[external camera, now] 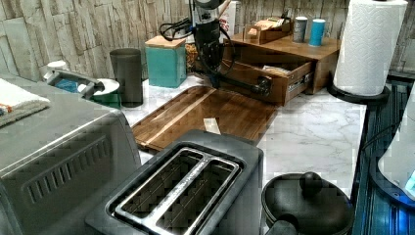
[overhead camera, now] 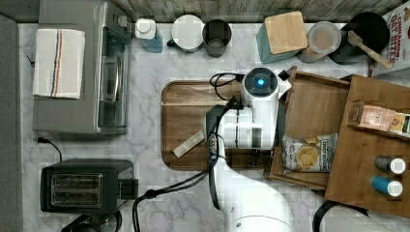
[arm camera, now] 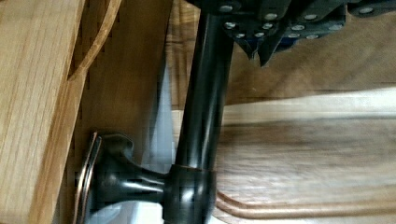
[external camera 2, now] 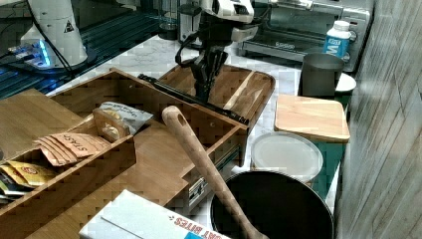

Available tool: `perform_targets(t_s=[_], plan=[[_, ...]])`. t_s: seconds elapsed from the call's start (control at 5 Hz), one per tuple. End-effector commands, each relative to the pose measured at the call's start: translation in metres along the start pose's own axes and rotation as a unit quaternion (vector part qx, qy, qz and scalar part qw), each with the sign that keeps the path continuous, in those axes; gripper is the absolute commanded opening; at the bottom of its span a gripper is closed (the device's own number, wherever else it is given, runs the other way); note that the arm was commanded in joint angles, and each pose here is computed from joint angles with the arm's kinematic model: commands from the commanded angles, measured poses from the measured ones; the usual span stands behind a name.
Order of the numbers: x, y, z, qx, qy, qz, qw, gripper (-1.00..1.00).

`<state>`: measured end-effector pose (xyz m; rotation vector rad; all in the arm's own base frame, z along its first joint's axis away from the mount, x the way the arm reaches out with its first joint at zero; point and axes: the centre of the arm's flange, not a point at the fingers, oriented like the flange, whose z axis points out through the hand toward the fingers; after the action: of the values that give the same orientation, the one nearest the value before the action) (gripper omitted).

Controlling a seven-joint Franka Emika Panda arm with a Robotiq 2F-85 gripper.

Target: Close the drawer.

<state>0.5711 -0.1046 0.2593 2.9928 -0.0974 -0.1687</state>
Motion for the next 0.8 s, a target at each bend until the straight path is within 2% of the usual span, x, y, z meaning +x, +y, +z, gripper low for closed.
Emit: perform_targets(t_s=[0.2, 0.4, 0.6, 0.8], plan=[[-0.042, 0.272, -0.025, -0.007, 0.068, 0.070, 0.995, -1.00], [-0.048, 0.316, -0.014, -0.007, 0.065, 0.075, 0.995, -1.00], [-0.064, 0.343, -0.023, -0.035, 0.054, 0.097, 0.993, -1.00], [-0.074, 0.345, -0.028, -0.038, 0.050, 0.122, 0.991, -1.00]])
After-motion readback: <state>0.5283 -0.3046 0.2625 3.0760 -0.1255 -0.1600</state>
